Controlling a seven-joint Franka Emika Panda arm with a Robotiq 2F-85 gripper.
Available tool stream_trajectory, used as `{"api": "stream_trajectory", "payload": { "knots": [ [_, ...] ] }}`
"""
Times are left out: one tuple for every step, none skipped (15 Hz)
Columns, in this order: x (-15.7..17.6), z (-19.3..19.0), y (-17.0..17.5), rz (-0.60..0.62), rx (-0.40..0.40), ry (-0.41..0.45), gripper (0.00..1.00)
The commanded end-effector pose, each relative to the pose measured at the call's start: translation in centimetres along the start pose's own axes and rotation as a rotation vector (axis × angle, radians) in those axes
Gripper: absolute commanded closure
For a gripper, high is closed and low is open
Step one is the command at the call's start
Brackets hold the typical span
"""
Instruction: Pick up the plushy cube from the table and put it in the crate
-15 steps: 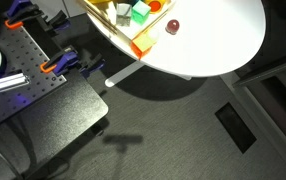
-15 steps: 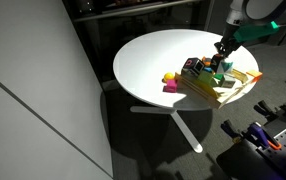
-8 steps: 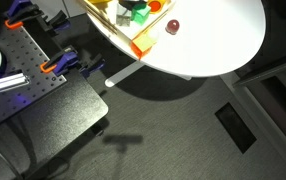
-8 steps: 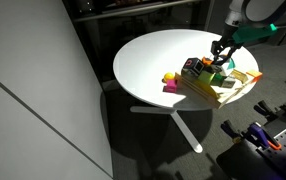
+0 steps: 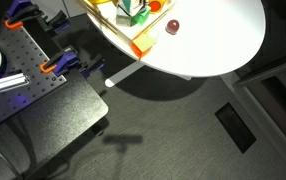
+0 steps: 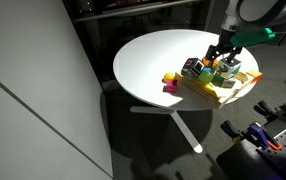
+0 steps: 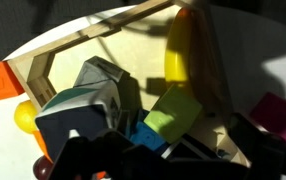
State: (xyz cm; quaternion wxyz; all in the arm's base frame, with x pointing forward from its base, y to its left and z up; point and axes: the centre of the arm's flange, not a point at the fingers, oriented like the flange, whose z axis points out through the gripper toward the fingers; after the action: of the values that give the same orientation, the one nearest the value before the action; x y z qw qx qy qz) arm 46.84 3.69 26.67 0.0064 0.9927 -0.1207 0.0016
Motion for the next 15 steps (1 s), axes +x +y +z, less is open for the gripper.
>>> {"api": "stream_trajectory", "payload": {
  "knots": [
    [-1.6, -1.4, -0.5, -0.04, 0.017, -0.07, 0.0],
    [-1.9, -1.5, -0.7, -0.049, 0.019, -0.091, 0.0],
    [-2.2, -1.8, -0.8, -0.056, 0.018, -0.112, 0.0],
    [-2.6, -2.0, -0.9, -0.064, 0.014, -0.13, 0.0],
    [-3.0, -2.3, -1.0, -0.072, 0.01, -0.147, 0.0],
    [-3.3, -2.6, -1.1, -0.081, 0.007, -0.159, 0.0],
    [-3.6, -2.9, -1.1, -0.091, 0.006, -0.166, 0.0],
    [-3.9, -3.3, -1.2, -0.096, 0.005, -0.16, 0.0],
    [-4.2, -3.8, -1.2, -0.101, 0.01, -0.147, 0.0],
    [-4.5, -4.2, -1.3, -0.107, 0.016, -0.124, 0.0],
    [-4.7, -4.6, -1.4, -0.111, 0.021, -0.098, 0.0],
    [-4.9, -5.0, -1.5, -0.117, 0.026, -0.08, 0.0],
    [-5.0, -5.3, -1.5, -0.12, 0.03, -0.068, 0.0],
    [-5.1, -5.6, -1.6, -0.124, 0.032, -0.063, 0.0],
    [-5.2, -5.7, -1.6, -0.124, 0.034, -0.068, 0.0]
  ]
}}
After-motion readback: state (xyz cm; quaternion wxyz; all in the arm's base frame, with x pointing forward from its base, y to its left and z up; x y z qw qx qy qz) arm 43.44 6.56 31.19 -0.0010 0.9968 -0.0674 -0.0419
